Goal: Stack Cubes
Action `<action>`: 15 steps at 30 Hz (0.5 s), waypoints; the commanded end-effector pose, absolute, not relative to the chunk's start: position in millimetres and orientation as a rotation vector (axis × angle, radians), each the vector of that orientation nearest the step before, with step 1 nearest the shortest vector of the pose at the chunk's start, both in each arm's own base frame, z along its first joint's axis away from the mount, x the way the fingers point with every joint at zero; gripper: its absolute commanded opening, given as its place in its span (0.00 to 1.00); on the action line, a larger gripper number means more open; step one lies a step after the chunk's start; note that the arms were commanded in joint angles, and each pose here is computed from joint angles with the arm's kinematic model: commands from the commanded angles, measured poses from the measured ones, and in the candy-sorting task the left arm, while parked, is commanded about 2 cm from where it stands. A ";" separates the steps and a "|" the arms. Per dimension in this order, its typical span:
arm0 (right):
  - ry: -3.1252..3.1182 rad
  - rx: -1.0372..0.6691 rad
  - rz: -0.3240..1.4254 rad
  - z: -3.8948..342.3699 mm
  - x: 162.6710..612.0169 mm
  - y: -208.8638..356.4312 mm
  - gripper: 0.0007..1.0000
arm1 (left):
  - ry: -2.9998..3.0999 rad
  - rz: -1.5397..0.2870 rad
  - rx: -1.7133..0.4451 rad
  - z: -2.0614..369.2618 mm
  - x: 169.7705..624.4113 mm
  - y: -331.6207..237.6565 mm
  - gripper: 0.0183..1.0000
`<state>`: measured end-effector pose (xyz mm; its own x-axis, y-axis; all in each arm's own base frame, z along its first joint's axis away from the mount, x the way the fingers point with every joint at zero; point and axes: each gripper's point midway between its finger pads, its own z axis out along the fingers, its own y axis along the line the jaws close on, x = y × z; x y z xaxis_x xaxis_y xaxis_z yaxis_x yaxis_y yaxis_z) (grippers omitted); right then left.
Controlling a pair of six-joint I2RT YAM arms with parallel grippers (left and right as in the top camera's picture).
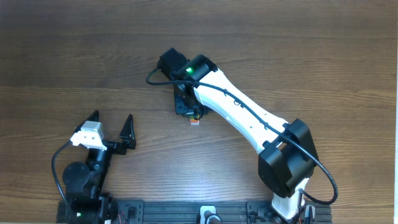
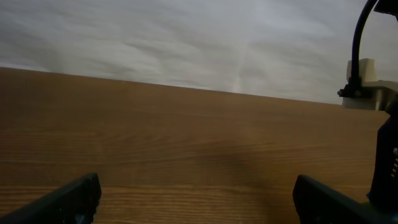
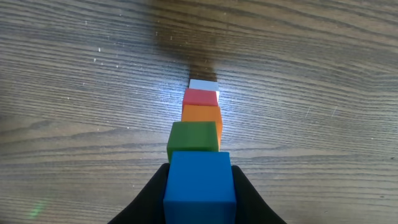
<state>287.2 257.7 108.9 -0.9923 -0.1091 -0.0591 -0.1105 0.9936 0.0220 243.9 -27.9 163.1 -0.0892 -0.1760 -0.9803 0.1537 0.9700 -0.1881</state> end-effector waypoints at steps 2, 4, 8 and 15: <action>3.071 -0.180 0.050 108.6 289.6 264.8 0.02 | 1.636 -0.275 0.006 160.6 243.7 -30.6 1.00; 3.078 -0.180 0.043 105.5 289.5 264.8 0.02 | 1.636 -0.275 0.006 160.6 243.7 -30.6 1.00; 3.068 -0.195 0.042 104.0 292.0 266.0 0.02 | 1.636 -0.275 0.006 160.6 243.7 -30.6 1.00; 3.064 -0.193 0.050 104.1 293.4 267.0 0.04 | 1.636 -0.275 0.006 160.6 243.7 -30.6 1.00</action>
